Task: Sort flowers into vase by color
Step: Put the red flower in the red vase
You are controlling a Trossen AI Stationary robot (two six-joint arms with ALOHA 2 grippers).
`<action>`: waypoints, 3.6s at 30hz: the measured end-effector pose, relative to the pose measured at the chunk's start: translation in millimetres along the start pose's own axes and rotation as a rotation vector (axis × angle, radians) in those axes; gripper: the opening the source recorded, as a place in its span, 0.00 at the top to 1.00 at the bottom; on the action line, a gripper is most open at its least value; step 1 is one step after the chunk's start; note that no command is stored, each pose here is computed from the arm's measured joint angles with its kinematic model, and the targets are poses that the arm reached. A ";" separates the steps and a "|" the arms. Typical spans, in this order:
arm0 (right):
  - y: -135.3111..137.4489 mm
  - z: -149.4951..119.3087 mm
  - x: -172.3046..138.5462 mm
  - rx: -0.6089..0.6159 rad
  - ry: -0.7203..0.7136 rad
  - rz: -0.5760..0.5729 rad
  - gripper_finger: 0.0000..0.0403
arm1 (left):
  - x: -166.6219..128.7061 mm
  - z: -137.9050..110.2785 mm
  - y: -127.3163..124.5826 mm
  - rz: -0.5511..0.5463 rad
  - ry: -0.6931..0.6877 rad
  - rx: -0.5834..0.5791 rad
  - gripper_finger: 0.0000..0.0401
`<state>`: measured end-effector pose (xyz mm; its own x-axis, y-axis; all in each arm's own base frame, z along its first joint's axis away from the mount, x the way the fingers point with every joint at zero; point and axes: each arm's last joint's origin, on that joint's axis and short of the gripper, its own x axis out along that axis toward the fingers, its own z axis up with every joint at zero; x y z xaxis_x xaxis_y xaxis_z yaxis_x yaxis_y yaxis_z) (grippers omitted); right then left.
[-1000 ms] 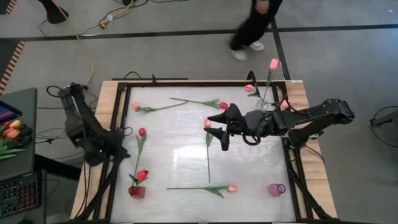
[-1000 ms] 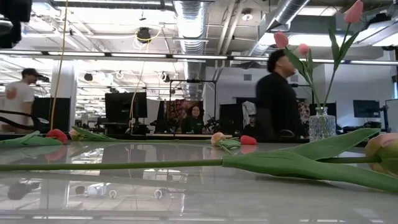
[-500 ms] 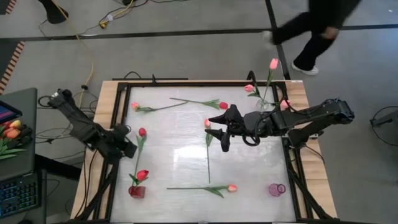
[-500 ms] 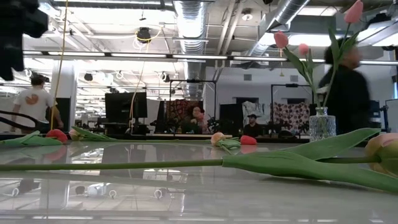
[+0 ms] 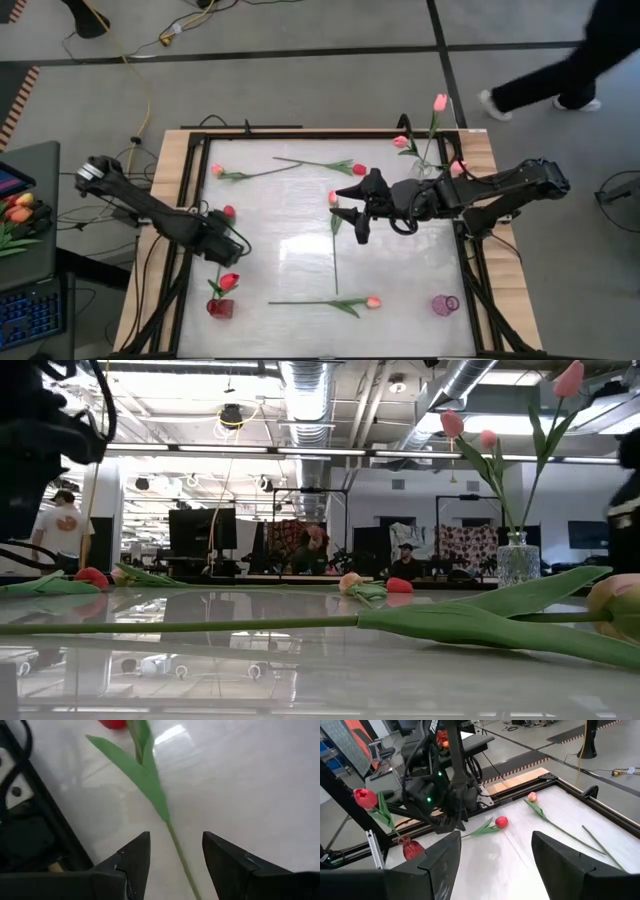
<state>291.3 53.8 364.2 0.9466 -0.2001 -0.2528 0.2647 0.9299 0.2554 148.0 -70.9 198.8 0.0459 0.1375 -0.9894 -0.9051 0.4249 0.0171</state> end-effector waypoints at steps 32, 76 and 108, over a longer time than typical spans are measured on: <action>-0.8 -4.5 -0.1 -0.017 0.054 0.016 0.33 | 55.4 -8.1 11.0 -0.106 0.025 -0.077 0.97; 9.0 -7.6 -4.0 0.095 0.075 0.081 0.33 | -114.0 10.4 77.1 -1.261 -0.930 0.588 1.00; 7.1 -5.6 -2.8 0.203 0.067 0.075 0.33 | -107.9 -20.5 78.4 -1.723 -0.879 0.994 1.00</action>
<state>289.5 62.7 361.5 0.9526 -0.1054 -0.2854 0.2320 0.8586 0.4571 63.5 -70.8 304.0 0.7420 -0.6436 0.1878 0.6701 0.7032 -0.2375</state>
